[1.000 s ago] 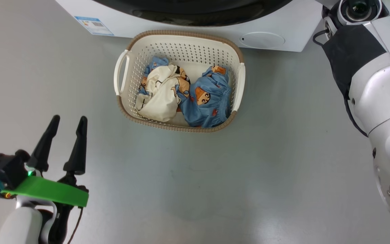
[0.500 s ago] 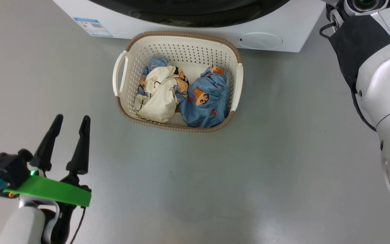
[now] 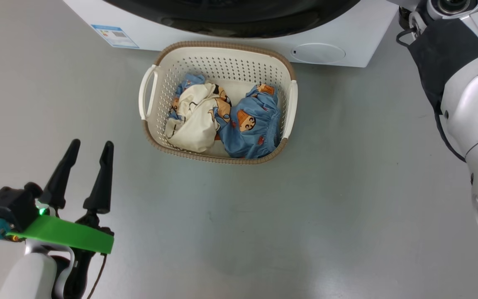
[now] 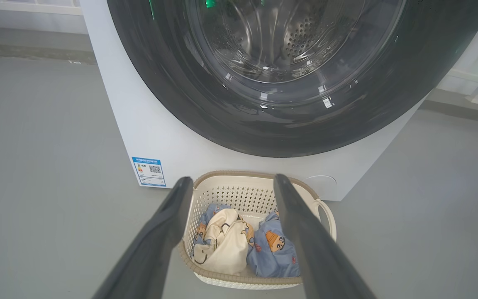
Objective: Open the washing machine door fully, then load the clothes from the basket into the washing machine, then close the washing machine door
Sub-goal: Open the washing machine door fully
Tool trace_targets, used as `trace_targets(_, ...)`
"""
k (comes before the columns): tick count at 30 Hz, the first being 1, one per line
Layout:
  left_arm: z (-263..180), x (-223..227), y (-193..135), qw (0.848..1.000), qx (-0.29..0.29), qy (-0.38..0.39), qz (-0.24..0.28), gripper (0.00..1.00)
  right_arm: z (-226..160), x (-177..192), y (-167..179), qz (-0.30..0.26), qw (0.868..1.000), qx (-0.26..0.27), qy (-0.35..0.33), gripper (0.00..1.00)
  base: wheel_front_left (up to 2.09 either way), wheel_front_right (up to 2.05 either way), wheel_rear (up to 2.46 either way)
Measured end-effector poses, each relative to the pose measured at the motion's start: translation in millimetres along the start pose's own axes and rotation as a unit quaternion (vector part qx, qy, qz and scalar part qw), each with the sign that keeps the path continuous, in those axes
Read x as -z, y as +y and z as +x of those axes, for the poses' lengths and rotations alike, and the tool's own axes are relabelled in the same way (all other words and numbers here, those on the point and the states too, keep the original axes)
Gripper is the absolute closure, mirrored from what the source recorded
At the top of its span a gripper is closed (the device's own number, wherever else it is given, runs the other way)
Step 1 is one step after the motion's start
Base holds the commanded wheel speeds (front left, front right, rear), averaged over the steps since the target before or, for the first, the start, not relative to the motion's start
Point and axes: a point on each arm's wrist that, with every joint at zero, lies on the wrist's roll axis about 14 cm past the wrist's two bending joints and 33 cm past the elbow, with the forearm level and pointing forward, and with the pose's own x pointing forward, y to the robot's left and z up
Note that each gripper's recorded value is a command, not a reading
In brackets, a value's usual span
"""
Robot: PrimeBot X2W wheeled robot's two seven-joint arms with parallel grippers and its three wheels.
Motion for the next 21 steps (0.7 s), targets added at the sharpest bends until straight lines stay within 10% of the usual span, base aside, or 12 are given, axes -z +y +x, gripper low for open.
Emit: trace_targets(21, -2, -19, -5, 1.000, 0.005, -0.029, -0.003, 0.00, -16, 25, -8, -0.023, 0.995, 0.021, 0.099, 1.00, 0.00, 0.00, 0.00)
